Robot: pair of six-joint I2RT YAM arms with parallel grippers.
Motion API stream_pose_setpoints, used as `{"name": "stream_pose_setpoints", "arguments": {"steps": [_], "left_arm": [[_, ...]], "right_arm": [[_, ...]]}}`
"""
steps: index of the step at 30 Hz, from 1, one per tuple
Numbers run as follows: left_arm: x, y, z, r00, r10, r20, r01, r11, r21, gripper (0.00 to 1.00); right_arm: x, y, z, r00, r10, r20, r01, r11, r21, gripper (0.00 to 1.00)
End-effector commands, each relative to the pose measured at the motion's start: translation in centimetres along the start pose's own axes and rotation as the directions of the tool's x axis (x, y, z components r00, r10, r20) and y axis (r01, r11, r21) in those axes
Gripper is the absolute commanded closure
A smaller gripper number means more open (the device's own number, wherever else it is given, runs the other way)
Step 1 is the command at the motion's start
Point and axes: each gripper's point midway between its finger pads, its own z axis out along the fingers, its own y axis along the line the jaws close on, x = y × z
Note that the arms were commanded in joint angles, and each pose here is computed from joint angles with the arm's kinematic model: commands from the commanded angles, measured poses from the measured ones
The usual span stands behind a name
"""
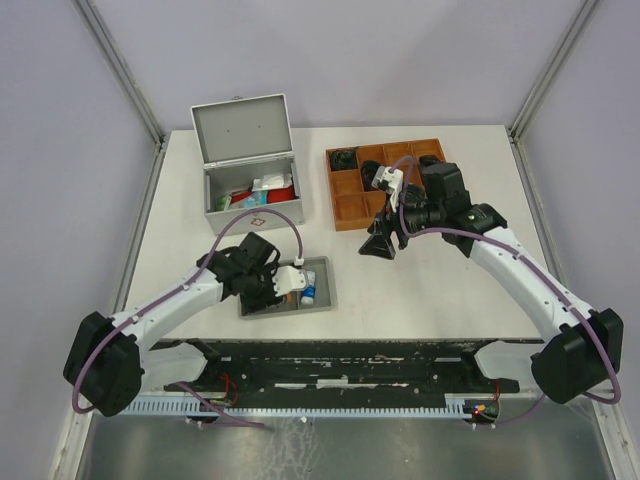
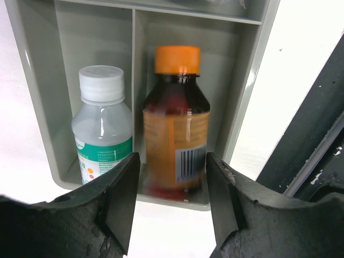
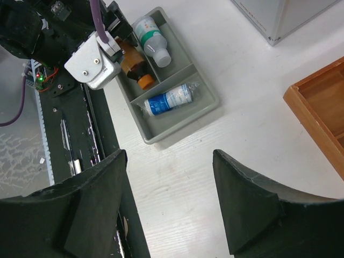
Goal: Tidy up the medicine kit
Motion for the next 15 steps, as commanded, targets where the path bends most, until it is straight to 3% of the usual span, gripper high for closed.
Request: {"name": "stream_pose_setpoints", "arguments": {"steps": [1, 15], "left_arm": [[-0.6, 0.2, -0.5, 0.998, 0.041, 0.037, -0.040, 0.999, -0.013, 0.39], [-2.6, 1.8, -3.7, 0.992, -0.004, 0.124, 0.019, 0.993, -0.121, 0.26]], "right_arm": [[-1.9, -0.2, -0.4, 0.998, -0.047, 0.037, 0.046, 0.999, 0.008, 0.26], [-1.5, -1.1, 0.0, 0.999, -0.020, 0.035, 0.018, 0.999, 0.043, 0.26]]}}
